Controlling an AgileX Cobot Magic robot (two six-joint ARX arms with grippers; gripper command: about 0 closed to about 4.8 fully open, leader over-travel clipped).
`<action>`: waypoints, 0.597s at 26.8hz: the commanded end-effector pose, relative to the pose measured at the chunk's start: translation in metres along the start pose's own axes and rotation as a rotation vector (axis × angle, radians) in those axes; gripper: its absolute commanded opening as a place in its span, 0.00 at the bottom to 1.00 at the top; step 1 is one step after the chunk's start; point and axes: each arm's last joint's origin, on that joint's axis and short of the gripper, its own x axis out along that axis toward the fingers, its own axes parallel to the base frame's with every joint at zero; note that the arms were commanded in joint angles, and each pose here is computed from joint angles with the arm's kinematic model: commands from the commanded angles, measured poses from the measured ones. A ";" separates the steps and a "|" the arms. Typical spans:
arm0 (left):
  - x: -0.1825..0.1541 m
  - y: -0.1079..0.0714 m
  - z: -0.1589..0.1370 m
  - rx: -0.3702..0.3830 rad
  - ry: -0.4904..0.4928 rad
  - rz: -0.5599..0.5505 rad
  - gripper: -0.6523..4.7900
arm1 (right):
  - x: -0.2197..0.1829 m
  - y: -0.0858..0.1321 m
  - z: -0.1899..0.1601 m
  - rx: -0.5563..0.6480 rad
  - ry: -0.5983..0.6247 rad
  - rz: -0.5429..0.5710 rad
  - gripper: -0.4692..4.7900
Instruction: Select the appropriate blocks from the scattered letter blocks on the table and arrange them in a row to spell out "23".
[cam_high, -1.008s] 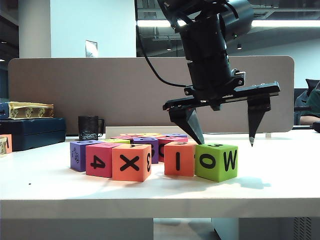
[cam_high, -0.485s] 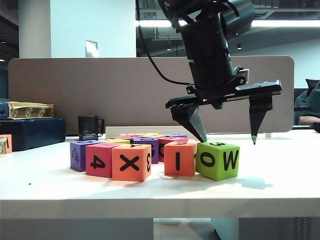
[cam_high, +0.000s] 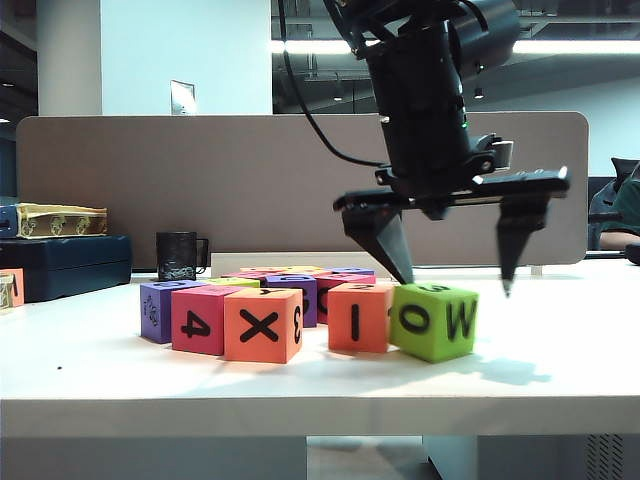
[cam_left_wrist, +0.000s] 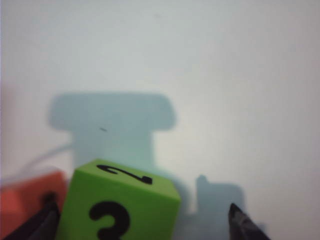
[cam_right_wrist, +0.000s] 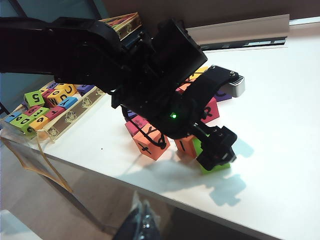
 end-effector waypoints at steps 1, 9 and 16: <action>-0.005 0.003 0.003 0.164 -0.037 0.107 0.91 | -0.002 0.002 0.000 -0.016 -0.018 0.002 0.09; -0.005 0.003 0.003 0.215 -0.032 0.112 0.91 | -0.002 0.002 0.000 -0.017 -0.018 0.001 0.09; -0.010 -0.005 0.005 0.208 -0.057 0.019 0.90 | -0.002 0.002 0.000 -0.017 -0.018 0.001 0.09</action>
